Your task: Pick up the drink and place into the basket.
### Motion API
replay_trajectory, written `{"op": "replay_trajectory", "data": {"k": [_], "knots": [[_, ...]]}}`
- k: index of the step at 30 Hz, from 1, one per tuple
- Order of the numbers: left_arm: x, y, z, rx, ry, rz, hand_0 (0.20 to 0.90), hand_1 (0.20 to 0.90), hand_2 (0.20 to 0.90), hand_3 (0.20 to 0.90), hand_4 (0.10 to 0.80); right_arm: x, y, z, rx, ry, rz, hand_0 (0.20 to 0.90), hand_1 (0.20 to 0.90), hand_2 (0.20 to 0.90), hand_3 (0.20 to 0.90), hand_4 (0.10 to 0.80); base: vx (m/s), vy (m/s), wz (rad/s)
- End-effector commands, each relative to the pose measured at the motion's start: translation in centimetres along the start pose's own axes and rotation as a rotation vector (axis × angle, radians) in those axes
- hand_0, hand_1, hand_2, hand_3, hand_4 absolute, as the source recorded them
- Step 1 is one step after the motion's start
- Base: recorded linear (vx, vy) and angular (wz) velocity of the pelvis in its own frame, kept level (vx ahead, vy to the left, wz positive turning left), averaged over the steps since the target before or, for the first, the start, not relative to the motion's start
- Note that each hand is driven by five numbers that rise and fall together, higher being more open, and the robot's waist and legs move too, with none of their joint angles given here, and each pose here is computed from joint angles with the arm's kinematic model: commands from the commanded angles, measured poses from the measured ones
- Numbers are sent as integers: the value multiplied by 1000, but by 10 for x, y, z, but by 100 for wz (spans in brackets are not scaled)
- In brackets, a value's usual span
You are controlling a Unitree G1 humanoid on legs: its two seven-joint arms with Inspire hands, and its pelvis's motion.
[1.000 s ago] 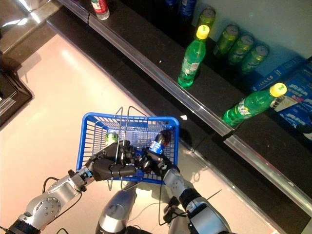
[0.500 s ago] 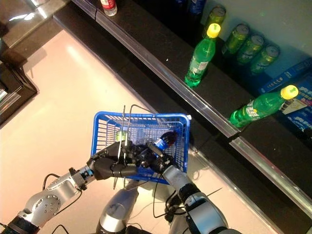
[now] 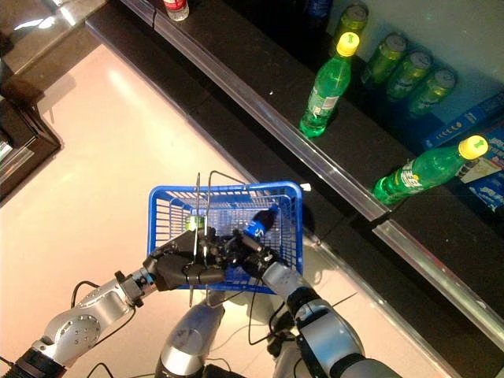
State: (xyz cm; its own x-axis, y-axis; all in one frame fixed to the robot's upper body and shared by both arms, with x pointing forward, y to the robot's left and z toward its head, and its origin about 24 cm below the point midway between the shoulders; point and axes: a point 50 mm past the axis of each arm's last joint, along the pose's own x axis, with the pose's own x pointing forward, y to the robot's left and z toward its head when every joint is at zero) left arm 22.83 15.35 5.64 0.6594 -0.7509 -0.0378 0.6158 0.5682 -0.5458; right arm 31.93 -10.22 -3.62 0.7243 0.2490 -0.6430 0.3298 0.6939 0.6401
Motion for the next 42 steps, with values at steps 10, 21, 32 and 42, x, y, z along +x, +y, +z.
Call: {"op": "replay_trajectory", "data": {"k": [10,21,32,42], "knots": [[6,-141,109,201,-628,-843,300,300,300,200,100,-3,17,29,-1,-136,107,900,900,900,900,800,0,0,0],[-14,-113,99,187,-658,-704,300,300,300,200,100,-34,18,17,-46,-267,405,900,900,900,900,800,0,0,0],[-12,-80,85,217,-690,-440,300,300,300,200,100,-82,30,-11,-170,-313,682,900,900,900,900,800,14,-25,-8],[-35,-2,31,14,-616,118,300,300,300,200,100,-114,15,-27,-302,-215,944,900,900,900,900,800,49,30,-17]]}}
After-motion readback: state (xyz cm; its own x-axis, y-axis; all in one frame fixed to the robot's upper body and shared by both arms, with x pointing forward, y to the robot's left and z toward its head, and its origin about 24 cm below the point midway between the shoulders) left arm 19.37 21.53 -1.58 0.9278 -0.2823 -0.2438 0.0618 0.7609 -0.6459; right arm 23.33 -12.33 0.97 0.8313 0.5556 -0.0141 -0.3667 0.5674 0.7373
